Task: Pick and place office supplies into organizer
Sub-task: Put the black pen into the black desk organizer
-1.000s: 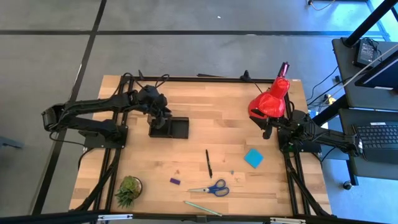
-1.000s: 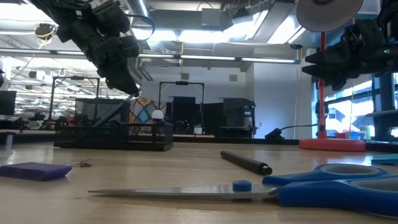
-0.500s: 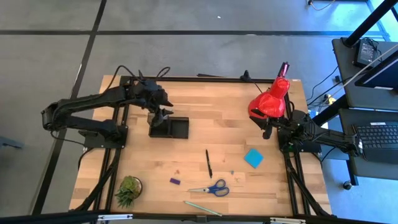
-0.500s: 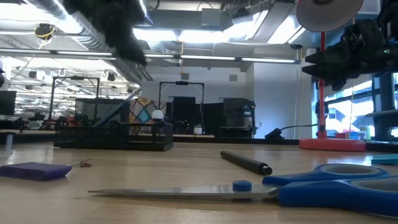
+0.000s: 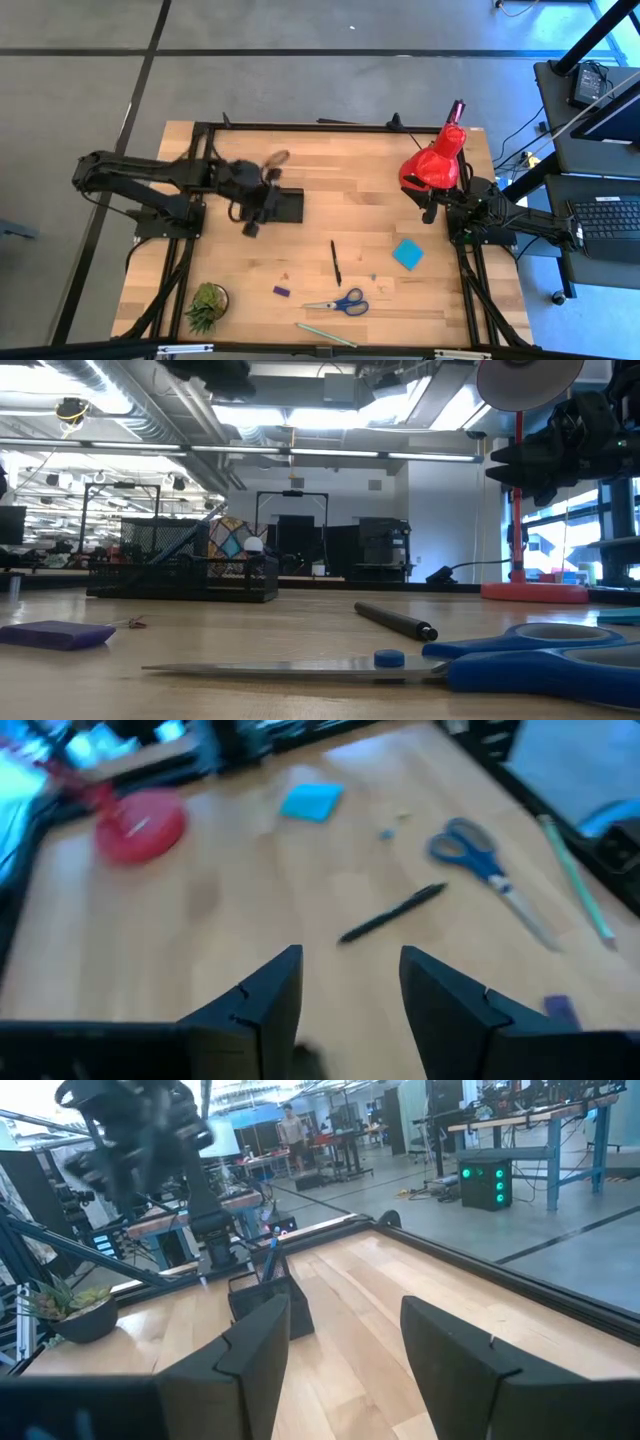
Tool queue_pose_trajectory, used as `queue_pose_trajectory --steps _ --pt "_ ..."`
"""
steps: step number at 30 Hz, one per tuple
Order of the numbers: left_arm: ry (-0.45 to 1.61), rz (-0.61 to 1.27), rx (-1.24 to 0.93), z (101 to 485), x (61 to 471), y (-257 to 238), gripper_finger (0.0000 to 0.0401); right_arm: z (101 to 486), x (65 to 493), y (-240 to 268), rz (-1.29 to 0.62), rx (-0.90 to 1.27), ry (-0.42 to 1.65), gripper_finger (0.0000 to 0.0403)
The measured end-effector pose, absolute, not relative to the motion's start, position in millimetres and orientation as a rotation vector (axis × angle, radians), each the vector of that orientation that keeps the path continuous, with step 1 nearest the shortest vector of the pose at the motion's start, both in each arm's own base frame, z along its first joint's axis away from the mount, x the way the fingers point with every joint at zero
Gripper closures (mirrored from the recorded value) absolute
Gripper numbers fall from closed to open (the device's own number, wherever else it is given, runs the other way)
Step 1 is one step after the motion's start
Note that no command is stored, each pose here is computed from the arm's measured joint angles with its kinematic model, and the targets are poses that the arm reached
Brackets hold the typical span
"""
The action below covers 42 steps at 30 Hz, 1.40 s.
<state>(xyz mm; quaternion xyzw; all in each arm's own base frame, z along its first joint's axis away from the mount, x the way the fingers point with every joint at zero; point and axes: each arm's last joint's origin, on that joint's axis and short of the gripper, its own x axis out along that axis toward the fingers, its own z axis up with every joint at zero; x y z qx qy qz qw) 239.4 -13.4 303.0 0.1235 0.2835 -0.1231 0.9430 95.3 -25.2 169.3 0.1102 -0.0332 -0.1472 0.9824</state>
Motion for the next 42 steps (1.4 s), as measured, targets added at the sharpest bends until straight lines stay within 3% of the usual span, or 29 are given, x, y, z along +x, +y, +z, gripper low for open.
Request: queue_pose_trajectory --steps 7,15,18,31,42 --pt "0.647 -0.376 0.304 266.5 274.8 -48.0 0.0247 169.0 95.3 -25.2 -0.296 0.226 -0.065 0.0208" --pt "0.756 -0.386 0.333 224.2 300.5 -64.3 0.0255 168.1 95.4 -25.2 -0.296 0.224 -0.055 0.0208" --pt "0.754 -0.391 0.336 216.7 306.4 -67.3 0.0259 173.6 96.0 -21.7 -0.200 0.178 -0.097 0.0208" --pt "0.764 -0.302 0.333 217.7 307.0 -62.2 0.0267 195.3 108.7 -7.3 -0.078 0.019 -0.022 0.0208" --pt "0.776 -0.279 0.316 217.3 306.5 -61.7 0.0267 209.3 155.8 12.4 -0.013 0.110 0.244 0.0208"
